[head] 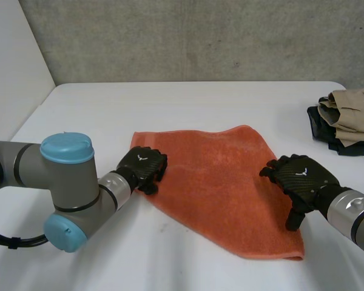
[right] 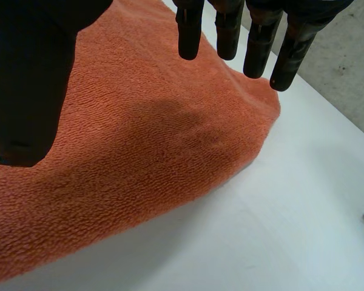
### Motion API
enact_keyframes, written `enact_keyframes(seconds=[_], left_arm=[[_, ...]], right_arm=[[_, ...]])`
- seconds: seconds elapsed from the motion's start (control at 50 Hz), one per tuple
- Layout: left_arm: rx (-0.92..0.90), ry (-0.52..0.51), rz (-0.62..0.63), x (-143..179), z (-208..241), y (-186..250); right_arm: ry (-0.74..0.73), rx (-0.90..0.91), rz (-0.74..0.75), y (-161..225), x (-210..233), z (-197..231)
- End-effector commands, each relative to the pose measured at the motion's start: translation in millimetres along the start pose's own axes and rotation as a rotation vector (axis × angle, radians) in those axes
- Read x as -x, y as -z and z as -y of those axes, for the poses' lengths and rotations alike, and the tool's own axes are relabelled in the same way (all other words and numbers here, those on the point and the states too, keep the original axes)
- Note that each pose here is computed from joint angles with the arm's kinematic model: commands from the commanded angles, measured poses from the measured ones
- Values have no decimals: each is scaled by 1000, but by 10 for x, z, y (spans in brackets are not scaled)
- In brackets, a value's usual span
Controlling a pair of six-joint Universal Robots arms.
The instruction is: Fold the laundry.
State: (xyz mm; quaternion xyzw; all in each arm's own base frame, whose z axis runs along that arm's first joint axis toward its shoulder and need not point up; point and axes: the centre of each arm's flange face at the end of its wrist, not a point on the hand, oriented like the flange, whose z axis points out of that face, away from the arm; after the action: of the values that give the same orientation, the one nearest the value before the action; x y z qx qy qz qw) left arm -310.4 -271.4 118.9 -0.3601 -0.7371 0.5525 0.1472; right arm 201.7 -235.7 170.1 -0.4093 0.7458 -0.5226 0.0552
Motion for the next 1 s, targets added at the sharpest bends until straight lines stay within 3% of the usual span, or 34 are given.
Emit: enact_keyframes(seconds=[0.02, 0.3, 0.5, 1.0], left_arm=[[-7, -87, 6, 27, 34, -30], [-131, -97, 54, 71, 682, 359], [45, -67, -81, -411, 192, 691], [-5, -152, -56, -398, -85, 173]], right_arm=[[-3, 5, 5, 9, 21, -18], [-11, 20, -1, 273, -37, 208], [-14, 125, 95, 454, 187, 0], [41, 135, 75, 81, 229, -420]])
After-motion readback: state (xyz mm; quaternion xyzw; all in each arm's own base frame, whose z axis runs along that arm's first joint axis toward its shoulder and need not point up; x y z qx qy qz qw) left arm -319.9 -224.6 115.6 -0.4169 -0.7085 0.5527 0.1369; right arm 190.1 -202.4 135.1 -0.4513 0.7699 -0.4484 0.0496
